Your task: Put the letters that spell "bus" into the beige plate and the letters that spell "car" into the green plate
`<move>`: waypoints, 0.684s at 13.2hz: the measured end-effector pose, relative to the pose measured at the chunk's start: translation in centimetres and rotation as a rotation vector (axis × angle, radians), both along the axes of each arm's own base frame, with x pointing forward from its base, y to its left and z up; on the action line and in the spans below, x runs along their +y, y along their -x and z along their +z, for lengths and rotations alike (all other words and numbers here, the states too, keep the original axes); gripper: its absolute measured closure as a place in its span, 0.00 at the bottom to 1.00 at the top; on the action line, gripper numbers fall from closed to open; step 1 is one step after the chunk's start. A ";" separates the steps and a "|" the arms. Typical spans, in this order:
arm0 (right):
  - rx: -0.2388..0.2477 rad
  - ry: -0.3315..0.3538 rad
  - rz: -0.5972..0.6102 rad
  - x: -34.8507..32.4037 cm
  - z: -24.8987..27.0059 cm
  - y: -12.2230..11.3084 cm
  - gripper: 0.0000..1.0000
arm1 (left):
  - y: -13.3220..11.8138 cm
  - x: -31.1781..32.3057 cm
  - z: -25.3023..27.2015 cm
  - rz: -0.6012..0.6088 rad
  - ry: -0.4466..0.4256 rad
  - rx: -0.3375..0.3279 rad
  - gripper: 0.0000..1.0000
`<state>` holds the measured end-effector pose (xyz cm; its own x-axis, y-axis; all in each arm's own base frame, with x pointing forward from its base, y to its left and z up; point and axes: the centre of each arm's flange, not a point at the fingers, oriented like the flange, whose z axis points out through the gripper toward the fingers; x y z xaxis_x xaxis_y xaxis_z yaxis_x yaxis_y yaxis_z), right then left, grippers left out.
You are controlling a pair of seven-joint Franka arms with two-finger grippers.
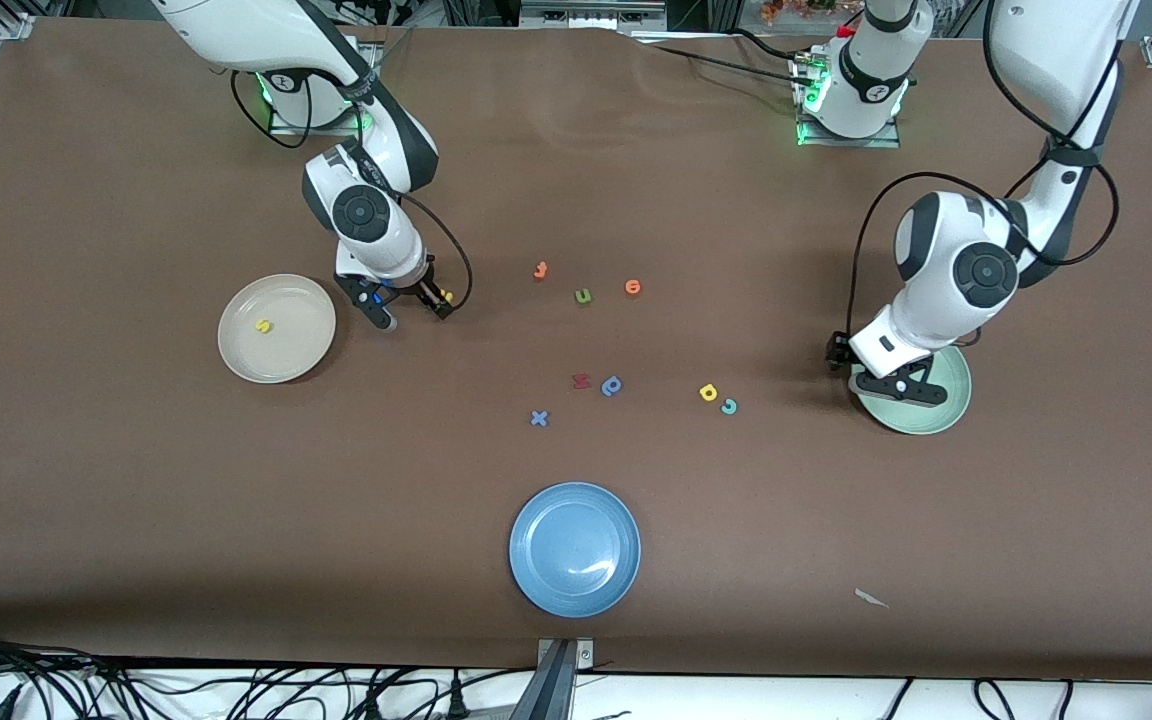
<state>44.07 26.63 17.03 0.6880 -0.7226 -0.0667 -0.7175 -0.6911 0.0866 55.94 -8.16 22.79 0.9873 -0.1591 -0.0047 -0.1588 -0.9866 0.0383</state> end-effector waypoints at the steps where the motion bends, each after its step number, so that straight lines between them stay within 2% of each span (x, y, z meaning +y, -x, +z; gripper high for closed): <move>1: -0.001 0.000 0.000 0.0 0.0 0.0 0.24 | -0.1 -0.7 -0.4 0.010 0.018 -0.002 0.27; 2: -0.006 -0.004 0.000 0.0 0.1 -0.1 0.32 | -0.1 -1.7 -0.7 0.009 0.033 -0.002 0.27; 3: -0.006 -0.004 0.000 0.0 0.1 -0.1 0.32 | -0.1 -3.0 -0.9 0.001 0.047 -0.005 0.26; 5: -0.013 -0.008 -0.001 0.1 0.2 -0.1 0.50 | 0.1 -6.7 -1.5 -0.007 0.065 -0.017 0.26; 6: -0.013 -0.008 -0.001 0.1 0.2 -0.1 0.50 | 0.1 -8.7 -1.7 -0.002 0.073 -0.024 0.26; 8: -0.015 -0.009 -0.001 0.1 0.3 -0.2 0.66 | -0.7 -12.2 -1.8 0.009 0.090 -0.040 0.26; 9: -0.015 -0.009 0.000 0.1 0.3 -0.2 0.66 | -1.2 -13.5 -1.8 0.009 0.097 -0.048 0.26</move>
<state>44.25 26.77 17.32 0.6887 -0.7223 -0.0630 -0.7190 -0.6915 0.0690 57.13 -21.65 21.02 0.9873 -0.1479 0.0572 -0.1541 -0.9800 0.1262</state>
